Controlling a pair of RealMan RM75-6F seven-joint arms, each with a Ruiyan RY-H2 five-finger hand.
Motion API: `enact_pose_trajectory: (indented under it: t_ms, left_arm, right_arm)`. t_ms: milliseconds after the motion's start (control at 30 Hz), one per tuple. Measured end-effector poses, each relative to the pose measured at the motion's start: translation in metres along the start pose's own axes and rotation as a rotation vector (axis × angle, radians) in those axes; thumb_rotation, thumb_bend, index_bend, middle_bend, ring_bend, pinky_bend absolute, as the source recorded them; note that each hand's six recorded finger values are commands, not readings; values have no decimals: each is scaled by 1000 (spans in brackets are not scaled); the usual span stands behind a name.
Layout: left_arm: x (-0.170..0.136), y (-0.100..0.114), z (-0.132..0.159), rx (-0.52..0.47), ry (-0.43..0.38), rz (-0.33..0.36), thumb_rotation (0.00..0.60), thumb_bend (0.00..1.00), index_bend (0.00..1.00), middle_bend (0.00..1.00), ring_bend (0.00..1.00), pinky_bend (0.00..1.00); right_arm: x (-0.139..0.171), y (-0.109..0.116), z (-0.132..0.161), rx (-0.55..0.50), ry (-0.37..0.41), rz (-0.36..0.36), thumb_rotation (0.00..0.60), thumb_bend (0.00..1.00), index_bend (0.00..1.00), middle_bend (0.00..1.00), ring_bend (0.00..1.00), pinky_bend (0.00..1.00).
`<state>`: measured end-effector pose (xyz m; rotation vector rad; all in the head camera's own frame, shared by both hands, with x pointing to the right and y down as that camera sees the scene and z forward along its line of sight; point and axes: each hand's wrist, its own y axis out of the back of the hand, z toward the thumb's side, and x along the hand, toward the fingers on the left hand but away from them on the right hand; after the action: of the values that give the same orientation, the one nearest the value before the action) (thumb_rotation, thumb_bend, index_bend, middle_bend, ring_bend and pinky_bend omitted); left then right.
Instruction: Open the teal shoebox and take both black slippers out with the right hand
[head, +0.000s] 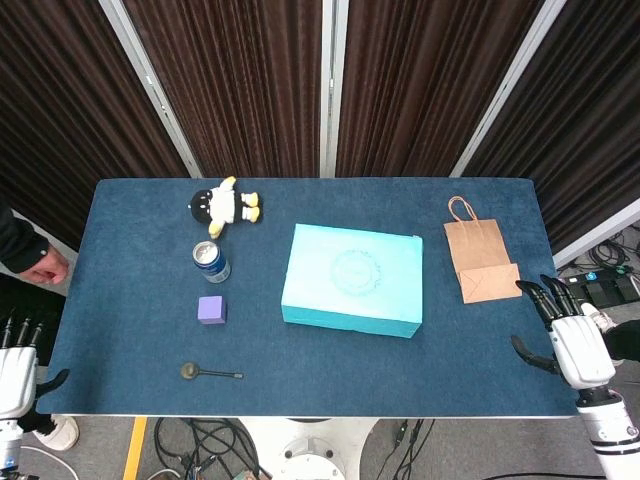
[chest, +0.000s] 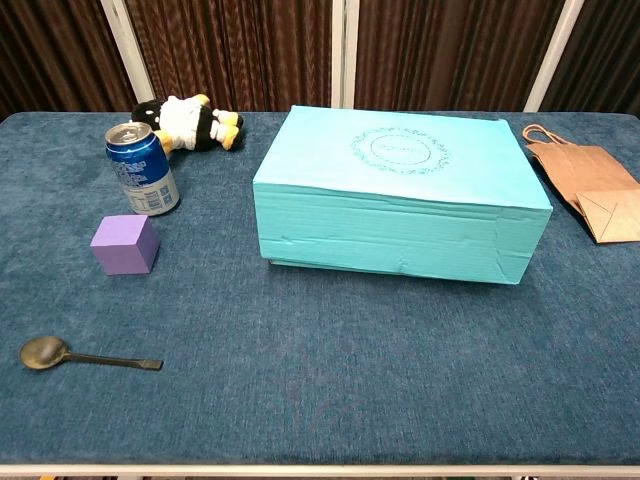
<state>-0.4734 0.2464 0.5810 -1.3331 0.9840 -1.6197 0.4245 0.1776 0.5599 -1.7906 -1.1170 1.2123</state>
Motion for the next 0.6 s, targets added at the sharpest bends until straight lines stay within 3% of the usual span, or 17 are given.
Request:
enact_pose_trajectory:
  t_ms: [333,600]
  left_arm:
    - [3,-1,7,-59,-19,-23,600,0,184,103,22,110]
    - [-1,-4,12,-113,-23,-58,600,0,184,104,22,111]
  right_arm:
    - [-9,-6,1,16,20,28,600,235,101,146,0,49]
    - [-52,-27,-9,175,40,100,600,143,103,139,0,49]
